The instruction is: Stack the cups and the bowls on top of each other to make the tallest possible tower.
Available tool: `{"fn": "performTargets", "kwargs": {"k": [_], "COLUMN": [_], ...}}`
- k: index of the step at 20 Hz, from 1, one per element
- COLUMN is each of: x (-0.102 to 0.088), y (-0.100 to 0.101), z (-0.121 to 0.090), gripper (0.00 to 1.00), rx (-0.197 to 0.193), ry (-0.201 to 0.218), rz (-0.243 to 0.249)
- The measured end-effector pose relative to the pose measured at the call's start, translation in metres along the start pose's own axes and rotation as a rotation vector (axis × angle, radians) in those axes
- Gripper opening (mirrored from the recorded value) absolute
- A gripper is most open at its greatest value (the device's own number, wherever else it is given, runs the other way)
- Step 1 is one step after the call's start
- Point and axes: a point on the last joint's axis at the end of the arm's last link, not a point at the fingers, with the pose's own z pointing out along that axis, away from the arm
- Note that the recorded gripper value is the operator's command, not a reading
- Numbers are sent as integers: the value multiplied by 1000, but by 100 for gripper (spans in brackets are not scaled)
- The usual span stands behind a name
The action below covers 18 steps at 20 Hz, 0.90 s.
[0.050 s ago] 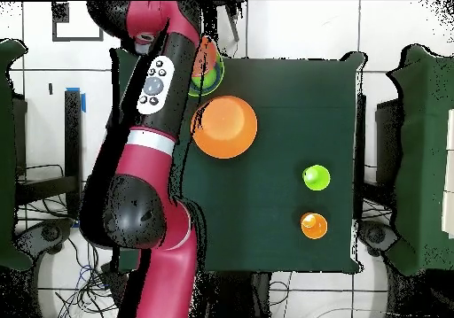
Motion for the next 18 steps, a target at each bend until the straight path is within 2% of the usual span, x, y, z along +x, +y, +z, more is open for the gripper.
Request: {"fn": "performTargets", "kwargs": {"k": [2,4,5,7,8,10,11,18], "x": [7,13,23,29,39,46,58,89], "y": [0,1,5,8,14,20,29,55], "z": [2,2,0,0,-1,-1,0,5], "gripper": [0,0,0,0,0,0,0,0], "rx": [44,67,98,110,128,133,135,120], "ry": [0,0,1,3,7,11,19,50], "rz": [-4,-5,-2,-1,1,2,4,10]}}
